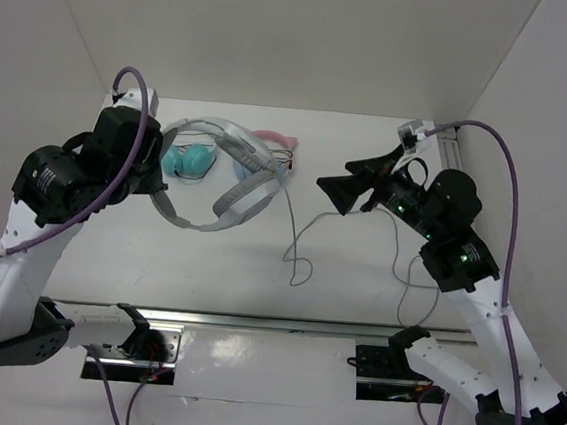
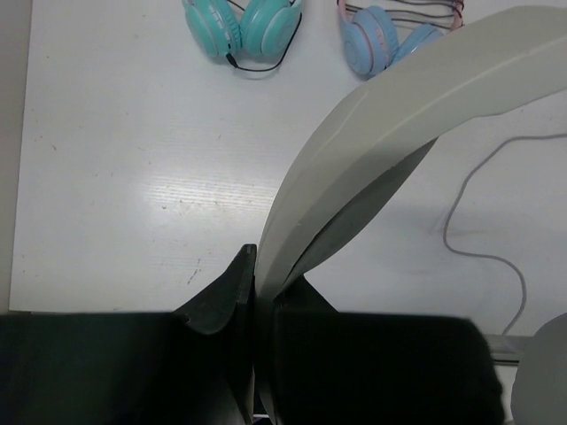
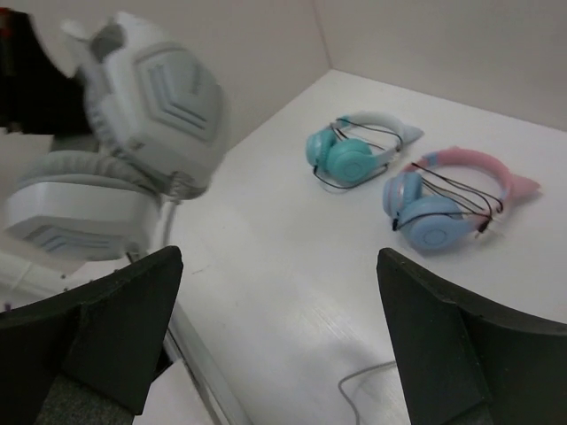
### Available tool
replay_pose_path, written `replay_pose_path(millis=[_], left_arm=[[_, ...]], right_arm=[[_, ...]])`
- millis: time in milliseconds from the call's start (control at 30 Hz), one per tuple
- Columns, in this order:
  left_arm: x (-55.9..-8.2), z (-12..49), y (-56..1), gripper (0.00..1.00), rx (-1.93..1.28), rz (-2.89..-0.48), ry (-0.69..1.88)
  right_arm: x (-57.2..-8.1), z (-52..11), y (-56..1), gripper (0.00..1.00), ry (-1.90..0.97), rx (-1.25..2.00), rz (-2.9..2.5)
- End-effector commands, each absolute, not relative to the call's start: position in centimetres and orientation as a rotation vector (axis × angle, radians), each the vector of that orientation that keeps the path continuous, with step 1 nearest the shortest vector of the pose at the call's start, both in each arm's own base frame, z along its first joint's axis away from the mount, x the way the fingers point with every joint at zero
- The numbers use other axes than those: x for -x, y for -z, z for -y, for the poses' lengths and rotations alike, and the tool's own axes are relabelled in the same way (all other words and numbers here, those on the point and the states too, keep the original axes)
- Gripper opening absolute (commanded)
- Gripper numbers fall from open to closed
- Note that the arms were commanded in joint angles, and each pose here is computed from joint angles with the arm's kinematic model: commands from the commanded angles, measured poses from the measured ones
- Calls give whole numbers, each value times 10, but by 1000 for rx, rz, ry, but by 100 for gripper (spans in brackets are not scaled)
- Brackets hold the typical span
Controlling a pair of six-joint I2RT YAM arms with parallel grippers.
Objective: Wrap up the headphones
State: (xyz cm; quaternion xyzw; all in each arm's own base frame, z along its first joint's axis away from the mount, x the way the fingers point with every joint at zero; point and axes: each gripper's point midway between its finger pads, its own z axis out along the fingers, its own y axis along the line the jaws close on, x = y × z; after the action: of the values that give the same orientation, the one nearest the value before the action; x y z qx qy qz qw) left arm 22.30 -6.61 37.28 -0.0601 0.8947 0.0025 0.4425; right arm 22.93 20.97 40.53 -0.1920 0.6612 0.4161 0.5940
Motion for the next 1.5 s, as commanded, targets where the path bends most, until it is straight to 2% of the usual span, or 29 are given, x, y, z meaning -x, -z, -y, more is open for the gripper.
replay_pose_path(millis=[0, 67, 367, 600, 733, 933, 1033, 1100, 1133, 1167, 1200, 1233, 1467], left_arm=[[-246, 74, -414, 0, 230, -2048, 123], [-257, 69, -414, 0, 259, -2047, 91], [-270, 69, -424, 0, 253, -2052, 157], [-274, 64, -423, 0, 253, -2058, 148], [-271, 70, -433, 0, 258, -2037, 211], [-265, 68, -449, 0, 279, -2006, 236], [-263, 66, -460, 0, 298, -1976, 248], [-258, 62, -473, 0, 317, -1939, 258], [-257, 59, -477, 0, 357, -1919, 258], [-258, 57, -478, 0, 374, -1914, 255], [-253, 54, -481, 0, 393, -1896, 260], [-249, 51, -485, 0, 412, -1876, 267], [-244, 51, -489, 0, 432, -1858, 303]], right_arm=[[-259, -201, -398, 98, -838, 287, -1632], [-268, -212, -380, 100, -818, 330, -1697], [-218, -262, -380, 100, -1090, 779, -1386], [-218, -284, -373, 100, -1142, 842, -1376], [-234, -316, -332, 100, -1085, 806, -1519], [-232, -344, -304, 75, -1047, 814, -1559], [-231, -343, -288, 73, -1033, 803, -1564], [-230, -342, -274, 64, -1040, 797, -1578], [-229, -345, -268, 58, -1038, 797, -1580], [-230, -344, -264, 41, -1038, 782, -1588], [-229, -343, -247, 36, -1033, 789, -1619], [-229, -342, -241, 33, -1032, 790, -1626], [-220, -344, -208, 30, -1076, 789, -1619]])
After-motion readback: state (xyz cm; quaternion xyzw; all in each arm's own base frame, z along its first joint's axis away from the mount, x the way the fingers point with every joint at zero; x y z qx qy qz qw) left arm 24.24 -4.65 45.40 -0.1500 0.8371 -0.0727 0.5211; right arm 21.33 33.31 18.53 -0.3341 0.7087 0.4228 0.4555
